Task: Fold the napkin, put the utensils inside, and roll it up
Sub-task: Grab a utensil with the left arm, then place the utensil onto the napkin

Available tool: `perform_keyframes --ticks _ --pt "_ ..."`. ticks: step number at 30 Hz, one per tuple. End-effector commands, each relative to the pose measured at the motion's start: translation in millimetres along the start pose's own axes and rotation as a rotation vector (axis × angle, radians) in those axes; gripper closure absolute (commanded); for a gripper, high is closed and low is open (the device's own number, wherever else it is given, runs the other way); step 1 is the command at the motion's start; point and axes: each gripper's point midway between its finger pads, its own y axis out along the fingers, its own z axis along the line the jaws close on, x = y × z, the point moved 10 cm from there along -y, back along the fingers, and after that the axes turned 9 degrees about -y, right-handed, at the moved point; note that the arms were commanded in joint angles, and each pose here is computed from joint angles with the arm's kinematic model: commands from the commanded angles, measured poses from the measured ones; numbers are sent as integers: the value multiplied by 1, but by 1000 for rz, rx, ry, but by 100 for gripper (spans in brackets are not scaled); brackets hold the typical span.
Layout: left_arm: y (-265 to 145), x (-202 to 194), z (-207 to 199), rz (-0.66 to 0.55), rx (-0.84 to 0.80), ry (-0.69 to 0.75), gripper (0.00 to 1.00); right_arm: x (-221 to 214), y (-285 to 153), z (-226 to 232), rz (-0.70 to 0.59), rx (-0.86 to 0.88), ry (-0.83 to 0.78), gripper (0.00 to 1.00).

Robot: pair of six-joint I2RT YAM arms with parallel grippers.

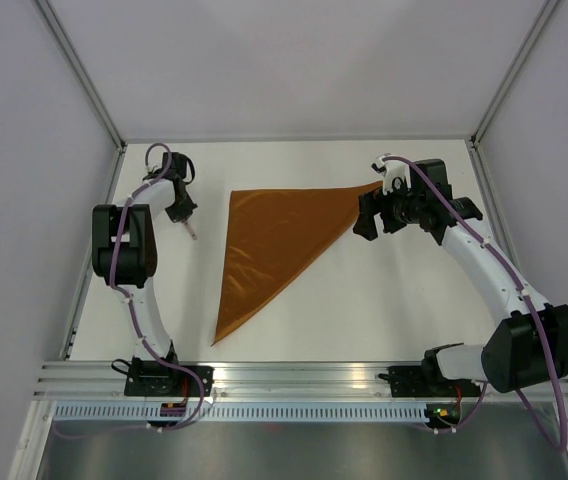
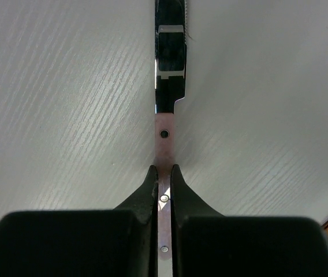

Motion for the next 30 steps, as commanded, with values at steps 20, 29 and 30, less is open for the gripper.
perform_keyframes --ticks 20,29,30 --pt "-125 -6 -34 -105 -601 533 98 3 4 -1 -6 0 -3 5" --pt "-166 -79 -65 -29 -847 938 98 11 -11 -2 -89 -118 -9 6" --pt "-170 -89 -69 -7 -873 970 98 10 -12 -3 -89 -135 -4 6"
